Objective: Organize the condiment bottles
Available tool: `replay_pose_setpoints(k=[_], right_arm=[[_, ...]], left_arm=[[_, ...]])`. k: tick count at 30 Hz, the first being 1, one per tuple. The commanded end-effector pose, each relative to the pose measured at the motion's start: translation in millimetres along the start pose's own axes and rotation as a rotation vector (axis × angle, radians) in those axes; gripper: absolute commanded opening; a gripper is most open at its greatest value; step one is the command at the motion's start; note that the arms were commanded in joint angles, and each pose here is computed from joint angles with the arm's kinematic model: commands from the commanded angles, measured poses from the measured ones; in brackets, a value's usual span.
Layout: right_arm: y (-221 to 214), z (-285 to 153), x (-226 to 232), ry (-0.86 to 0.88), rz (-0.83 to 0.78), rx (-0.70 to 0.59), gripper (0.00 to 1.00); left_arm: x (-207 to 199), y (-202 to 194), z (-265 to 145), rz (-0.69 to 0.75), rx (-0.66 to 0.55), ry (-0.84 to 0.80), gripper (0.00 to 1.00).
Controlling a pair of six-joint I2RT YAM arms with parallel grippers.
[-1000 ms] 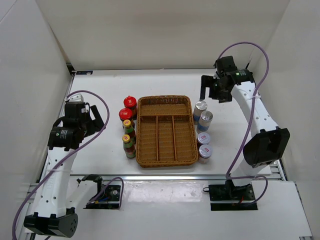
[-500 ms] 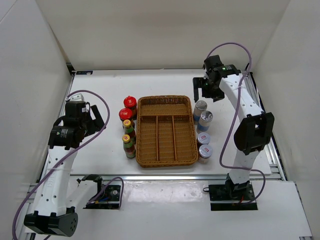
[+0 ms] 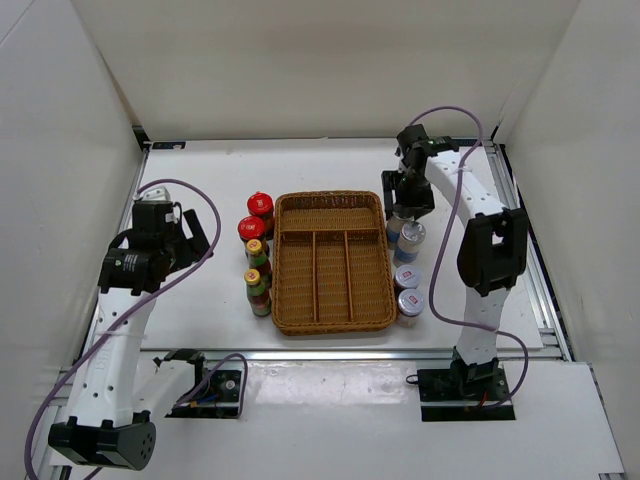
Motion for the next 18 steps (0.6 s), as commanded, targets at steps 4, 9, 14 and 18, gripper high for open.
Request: replay_pose_setpoints(k=[4,9,14,18], right_arm=[[-4.8,-6.7,4.8,0.043,0.014,0.061,0.55],[1.9,-37.6,1.9,-0.012,0.019,-0.039,0.31],[6.3,-93.1,20.7,-0.073,-0.053,-0.204,0.17],[-3.8,-119.1,50.2,-0.081,-0.139,-0.334,0.12]], left_arm=[[-1.2,-0.5,2.3,-0.004,0.006,-0.012,1.0],[-1.2,-1.0,-0.3,-0.006,0.003,-0.027,1.0],[-2.5,-1.7,-0.6,-0.006,0.013,-0.044,1.0],[-2.5,-1.7,-0.6,-0.006,0.013,-0.044,1.0]])
Point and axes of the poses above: each gripper's point midway between its finger pads, its own z axis out along the fingers, its own x axis along the line the jaws close on, y = z × x, the point moved 10 cm from there along -z, back along the fingers, and after that the axes turned 9 degrees about -z, right-handed, at the moved point
